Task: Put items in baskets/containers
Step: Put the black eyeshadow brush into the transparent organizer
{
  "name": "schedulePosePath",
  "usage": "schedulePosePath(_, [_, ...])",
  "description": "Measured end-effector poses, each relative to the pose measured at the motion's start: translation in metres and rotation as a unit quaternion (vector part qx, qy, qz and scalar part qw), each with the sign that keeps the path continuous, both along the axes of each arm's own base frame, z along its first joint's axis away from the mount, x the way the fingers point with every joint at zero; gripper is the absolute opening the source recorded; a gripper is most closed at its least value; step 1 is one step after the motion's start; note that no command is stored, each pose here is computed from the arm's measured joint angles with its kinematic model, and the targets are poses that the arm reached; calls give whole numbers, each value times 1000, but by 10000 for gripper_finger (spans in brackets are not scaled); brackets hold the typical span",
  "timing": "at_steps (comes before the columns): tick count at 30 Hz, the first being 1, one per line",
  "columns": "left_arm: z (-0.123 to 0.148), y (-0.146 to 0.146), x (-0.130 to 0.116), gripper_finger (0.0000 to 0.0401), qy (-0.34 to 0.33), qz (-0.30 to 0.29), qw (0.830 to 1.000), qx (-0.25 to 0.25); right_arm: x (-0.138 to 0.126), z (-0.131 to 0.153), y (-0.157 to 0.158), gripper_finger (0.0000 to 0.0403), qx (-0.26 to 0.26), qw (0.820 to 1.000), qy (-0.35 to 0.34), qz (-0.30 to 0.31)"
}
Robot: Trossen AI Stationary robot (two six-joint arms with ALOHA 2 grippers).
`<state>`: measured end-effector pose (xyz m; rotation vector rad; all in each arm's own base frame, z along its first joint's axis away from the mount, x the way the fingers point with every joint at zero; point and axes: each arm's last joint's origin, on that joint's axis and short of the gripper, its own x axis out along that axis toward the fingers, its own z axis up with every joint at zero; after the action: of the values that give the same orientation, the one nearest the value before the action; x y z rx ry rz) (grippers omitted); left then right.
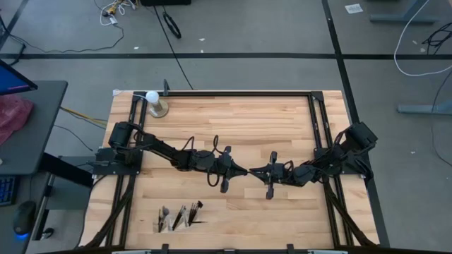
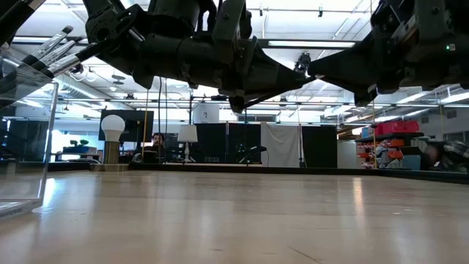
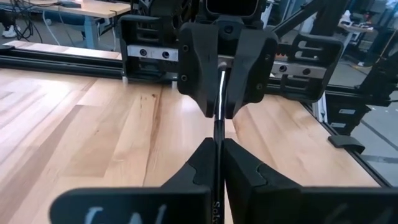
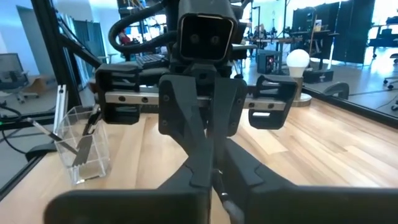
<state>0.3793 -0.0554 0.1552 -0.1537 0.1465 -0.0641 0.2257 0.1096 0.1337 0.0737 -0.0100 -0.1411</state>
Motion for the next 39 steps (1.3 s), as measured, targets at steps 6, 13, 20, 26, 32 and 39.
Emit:
schedulePosePath(6, [-1,0,0,27,2,3,1000,0,0,-2,0,12,-5,1000,8,0])
schedulePosePath(13, [2,2,1,94,-9,4,1000,20,-1,-4,-1,11,16,999,28,-12])
schedulePosePath(20, [-5,1,-1,187,26,9,999,45,-4,7,-11,11,55,996,60,-38])
schedulePosePath(26, [-6,-3,0,202,44,34,995,86,0,22,-15,11,66,990,110,-56])
schedulePosePath(32, [1,-5,12,185,92,53,986,129,15,41,-7,11,44,984,160,-57])
schedulePosePath(39, [8,-8,17,181,93,53,983,152,21,50,-4,11,27,983,173,-57])
